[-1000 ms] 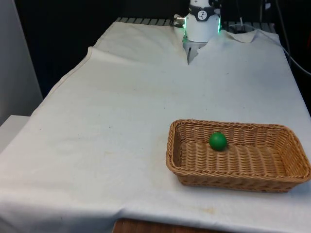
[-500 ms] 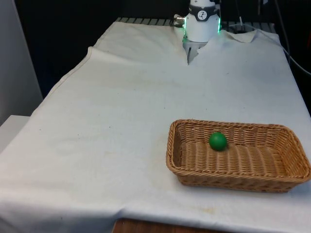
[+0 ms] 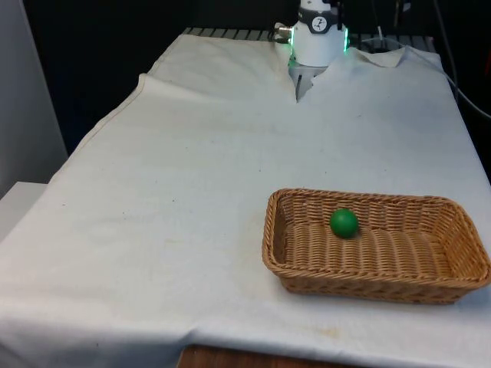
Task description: Pick up the ball and place it into the basket.
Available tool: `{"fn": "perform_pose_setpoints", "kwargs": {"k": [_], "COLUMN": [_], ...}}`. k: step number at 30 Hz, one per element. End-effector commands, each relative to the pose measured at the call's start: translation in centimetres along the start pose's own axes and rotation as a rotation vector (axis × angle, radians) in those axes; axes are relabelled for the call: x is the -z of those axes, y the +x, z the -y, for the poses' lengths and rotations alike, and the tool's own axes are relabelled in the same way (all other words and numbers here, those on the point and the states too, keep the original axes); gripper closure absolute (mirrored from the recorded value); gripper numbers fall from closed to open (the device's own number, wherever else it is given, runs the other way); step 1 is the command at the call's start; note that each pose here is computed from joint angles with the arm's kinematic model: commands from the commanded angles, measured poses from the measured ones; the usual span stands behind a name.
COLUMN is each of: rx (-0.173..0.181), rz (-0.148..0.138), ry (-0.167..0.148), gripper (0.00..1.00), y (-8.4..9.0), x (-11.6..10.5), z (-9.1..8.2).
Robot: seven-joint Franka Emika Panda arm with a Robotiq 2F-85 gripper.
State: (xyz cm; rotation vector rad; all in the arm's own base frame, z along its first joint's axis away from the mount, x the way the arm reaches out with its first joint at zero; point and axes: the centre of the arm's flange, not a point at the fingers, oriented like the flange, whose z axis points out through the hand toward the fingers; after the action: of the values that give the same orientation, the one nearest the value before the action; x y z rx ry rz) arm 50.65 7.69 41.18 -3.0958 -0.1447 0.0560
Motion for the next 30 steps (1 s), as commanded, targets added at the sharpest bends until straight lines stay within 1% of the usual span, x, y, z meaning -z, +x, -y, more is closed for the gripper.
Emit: {"fn": "perform_pose_setpoints", "kwargs": {"k": [1, 4, 5, 6, 9, 14, 15, 16, 17, 23, 24, 25, 26, 30], "rx": [-0.005, -0.013, -0.007, -0.018, -0.029, -0.051, -0.042, -0.06, -0.064, -0.098, -0.098, -0.091, -0.107, -0.128], "rz": [0.008, 0.022, 0.017, 0.028, 0.038, 0.045, 0.038, 0.048, 0.051, 0.049, 0.049, 0.046, 0.047, 0.045], "ry": [-0.015, -0.032, -0.024, -0.042, -0.055, -0.072, -0.062, -0.078, -0.081, -0.096, -0.096, -0.087, -0.099, -0.104], "gripper": [0.0, 0.0, 0.0, 0.0, 0.0, 0.0, 0.0, 0.0, 0.0, 0.0, 0.0, 0.0, 0.0, 0.0], "y": [-0.1, -0.2, -0.2, -0.2, -0.3, -0.3, -0.3, -0.3, -0.3, -0.2, -0.2, -0.1, -0.2, -0.2], "x": [0.0, -0.1, -0.1, -0.1, 0.0, 0.3, 0.1, 0.5, 0.6, 1.2, 1.2, 1.0, 1.3, 1.6], "z": [-0.1, -0.3, -0.2, -0.3, -0.5, -0.7, -0.6, -0.8, -0.8, -1.1, -1.1, -0.9, -1.1, -1.2]}}
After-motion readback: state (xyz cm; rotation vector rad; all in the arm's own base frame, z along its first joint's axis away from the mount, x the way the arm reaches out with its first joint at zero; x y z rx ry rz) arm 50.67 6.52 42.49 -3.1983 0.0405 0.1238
